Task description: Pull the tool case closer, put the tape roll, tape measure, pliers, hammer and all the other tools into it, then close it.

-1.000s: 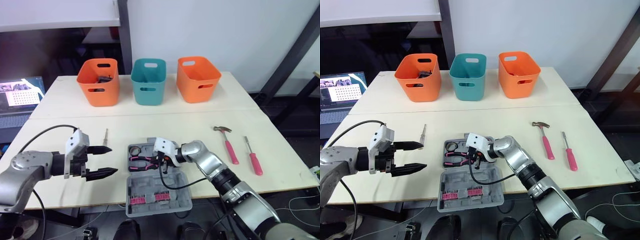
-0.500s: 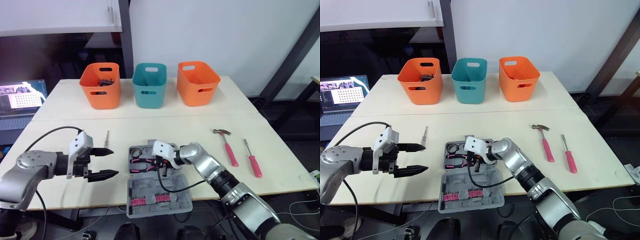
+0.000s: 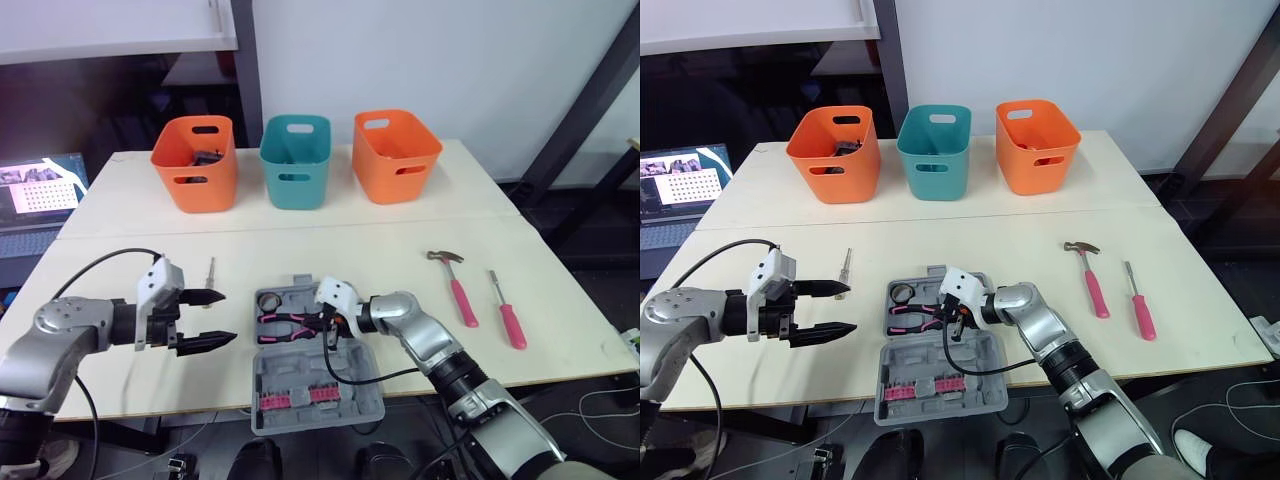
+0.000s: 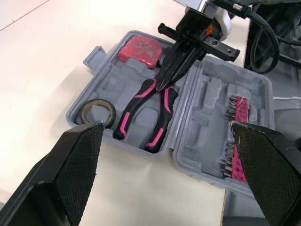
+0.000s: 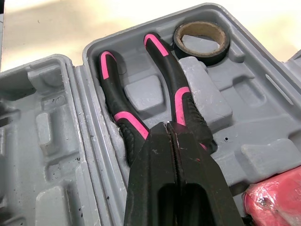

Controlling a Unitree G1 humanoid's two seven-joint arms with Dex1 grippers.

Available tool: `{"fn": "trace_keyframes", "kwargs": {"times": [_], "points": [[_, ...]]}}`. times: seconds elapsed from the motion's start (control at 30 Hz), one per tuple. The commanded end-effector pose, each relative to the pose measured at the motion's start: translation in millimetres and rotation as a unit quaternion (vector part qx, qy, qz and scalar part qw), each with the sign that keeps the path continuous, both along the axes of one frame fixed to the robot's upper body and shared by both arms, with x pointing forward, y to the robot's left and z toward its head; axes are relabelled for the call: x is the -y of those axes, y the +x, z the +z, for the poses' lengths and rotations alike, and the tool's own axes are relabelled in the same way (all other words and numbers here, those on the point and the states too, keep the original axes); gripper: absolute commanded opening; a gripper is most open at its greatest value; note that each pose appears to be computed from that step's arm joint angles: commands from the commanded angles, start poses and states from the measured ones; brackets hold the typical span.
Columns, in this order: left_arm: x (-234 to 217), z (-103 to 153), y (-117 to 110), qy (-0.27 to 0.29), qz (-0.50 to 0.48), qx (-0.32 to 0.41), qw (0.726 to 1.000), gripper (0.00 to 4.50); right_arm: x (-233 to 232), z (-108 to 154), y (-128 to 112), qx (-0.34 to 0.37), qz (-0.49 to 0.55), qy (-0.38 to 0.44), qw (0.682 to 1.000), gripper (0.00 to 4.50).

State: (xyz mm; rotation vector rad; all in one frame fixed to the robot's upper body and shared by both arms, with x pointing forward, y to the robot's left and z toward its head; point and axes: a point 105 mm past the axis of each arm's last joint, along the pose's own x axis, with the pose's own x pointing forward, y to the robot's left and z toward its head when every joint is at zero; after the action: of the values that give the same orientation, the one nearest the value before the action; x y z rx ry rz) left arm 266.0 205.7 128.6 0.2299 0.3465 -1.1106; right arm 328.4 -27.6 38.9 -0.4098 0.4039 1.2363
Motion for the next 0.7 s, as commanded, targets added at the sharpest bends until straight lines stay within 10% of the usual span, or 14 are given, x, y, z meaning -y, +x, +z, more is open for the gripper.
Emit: {"fn": "trace_keyframes", "kwargs": {"times": [0.03,0.47,0.7], "points": [[5,7,2,0.003,-0.008,0.020,1.000,4.50,6,-7,5,-0.011,-0.023,-0.007,1.000,0.04],[-1,21,6,-0.004,0.028,0.038,0.999,4.50,50,88,-3,0.093,-0.046,0.094,0.990,0.04],[-41,5,2,0.011,0.087,0.040,0.995,4.50,137,89,-33,0.068,-0.129,0.062,0.987,2.68]]}}
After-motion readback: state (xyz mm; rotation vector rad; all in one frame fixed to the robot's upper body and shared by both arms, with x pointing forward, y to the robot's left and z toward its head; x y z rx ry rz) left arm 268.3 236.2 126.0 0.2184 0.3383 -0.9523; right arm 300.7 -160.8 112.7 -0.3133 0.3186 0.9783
